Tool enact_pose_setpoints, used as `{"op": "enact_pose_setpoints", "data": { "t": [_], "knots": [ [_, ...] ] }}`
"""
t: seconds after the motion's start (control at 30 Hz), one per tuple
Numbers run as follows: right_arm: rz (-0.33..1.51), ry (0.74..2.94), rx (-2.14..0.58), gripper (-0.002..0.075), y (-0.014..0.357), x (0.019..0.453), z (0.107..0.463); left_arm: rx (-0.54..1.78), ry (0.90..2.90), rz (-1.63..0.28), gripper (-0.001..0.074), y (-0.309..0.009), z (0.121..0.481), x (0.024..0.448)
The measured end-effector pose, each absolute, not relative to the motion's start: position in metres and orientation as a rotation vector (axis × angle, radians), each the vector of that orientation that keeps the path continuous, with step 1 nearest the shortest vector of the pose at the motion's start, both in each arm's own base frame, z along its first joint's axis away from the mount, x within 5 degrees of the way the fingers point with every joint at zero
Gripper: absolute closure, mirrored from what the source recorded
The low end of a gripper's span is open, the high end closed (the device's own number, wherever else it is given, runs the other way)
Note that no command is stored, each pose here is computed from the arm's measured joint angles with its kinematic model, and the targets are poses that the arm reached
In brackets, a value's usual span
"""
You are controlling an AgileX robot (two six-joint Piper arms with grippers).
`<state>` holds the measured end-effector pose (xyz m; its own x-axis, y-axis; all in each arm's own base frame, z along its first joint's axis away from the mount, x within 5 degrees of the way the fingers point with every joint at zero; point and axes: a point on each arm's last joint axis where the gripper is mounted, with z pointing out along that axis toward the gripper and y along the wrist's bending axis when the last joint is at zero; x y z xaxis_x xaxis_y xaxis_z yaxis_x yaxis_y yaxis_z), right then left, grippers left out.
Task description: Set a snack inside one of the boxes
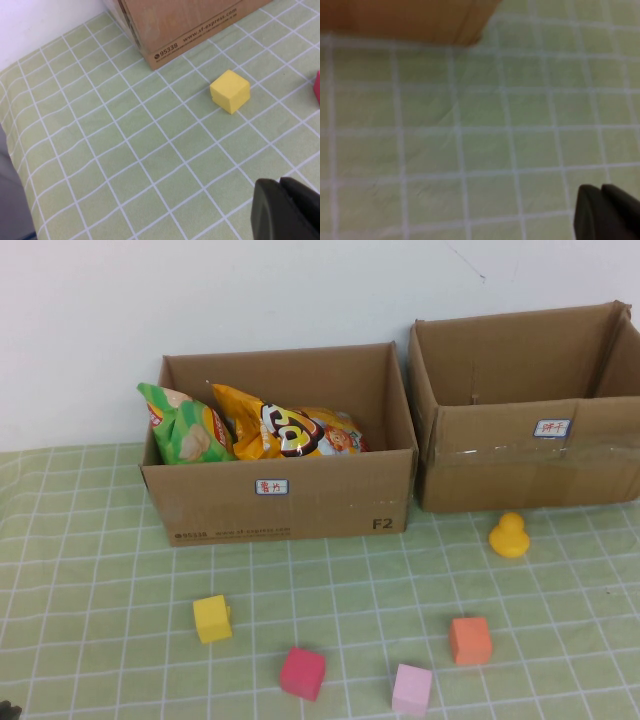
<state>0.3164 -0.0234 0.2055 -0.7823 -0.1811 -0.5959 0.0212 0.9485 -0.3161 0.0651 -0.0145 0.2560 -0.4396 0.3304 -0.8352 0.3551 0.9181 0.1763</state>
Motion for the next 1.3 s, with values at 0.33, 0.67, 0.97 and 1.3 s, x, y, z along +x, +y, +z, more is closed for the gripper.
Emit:
{"op": "enact_pose_setpoints", "data": {
  "t": [0.33,0.67,0.97,1.3],
  "knots": [
    [-0.375,2.430,-0.406,0.0728,0.026,0.279,0.244,0.491,2.061,-0.031,0.0736,-0.015,0.256,0.065],
    [-0.269,2.151,-0.415,0.0728,0.039,0.208,0.318,0.504,2.058,-0.023,0.0736,-0.015,0.256,0.065],
    [-0.185,2.023,-0.401,0.0728,0.018,0.119,0.291,0.513,2.042,-0.023,0.0736,-0.015,0.257,0.066],
    [-0.079,1.856,-0.298,0.0728,0.000,0.062,0.260,0.600,1.885,0.007,0.0736,-0.022,0.237,0.074]
  ]
}}
